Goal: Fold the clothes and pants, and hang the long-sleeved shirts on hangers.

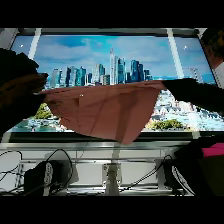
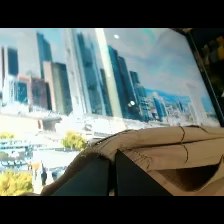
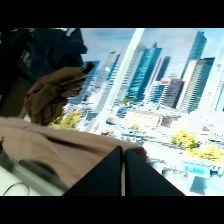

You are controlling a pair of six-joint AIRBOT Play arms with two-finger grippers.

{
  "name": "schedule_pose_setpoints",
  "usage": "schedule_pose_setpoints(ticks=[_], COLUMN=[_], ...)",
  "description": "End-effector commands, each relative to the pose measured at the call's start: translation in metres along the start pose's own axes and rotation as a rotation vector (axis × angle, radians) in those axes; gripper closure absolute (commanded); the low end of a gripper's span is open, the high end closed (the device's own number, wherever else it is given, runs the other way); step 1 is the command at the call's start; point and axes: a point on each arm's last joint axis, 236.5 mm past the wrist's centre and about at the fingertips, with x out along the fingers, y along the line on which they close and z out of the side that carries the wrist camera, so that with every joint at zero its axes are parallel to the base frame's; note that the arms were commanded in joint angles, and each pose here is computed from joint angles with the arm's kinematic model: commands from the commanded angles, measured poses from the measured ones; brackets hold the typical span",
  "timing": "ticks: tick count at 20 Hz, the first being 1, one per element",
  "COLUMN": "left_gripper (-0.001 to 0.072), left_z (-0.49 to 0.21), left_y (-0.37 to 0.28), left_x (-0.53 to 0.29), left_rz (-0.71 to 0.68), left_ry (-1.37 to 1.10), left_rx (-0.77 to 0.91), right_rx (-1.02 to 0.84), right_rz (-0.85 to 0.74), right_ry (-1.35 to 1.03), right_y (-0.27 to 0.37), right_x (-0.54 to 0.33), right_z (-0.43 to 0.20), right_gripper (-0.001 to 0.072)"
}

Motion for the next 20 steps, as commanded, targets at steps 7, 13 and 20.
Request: schedule_pose_setpoints(ticks=[7, 13, 20], left_gripper=[0.0698, 0.0697, 0.0285], left_z=[-0.039, -0.035, 0.029], left_y=[0.088, 0.135, 0.187], left_x=[0.158, 0.206, 0.184], left_rz=[0.05, 0.199, 0.383], left_ry=[0.069, 0.026, -0.245], left_rx=[-0.126, -0.133, -0.094], right_rx=[0.098, 0.092, 0.074], right_rz=[-0.07, -0.112, -0.121], right_ry=[0.063, 0.097, 0.094], right_y=[-0.066, -0.086, -0.088], right_x=[0.182, 0.201, 0.201], right_z=[-0.042, -0.057, -0.056], right_gripper=[0.0707, 0.0707, 0.0705])
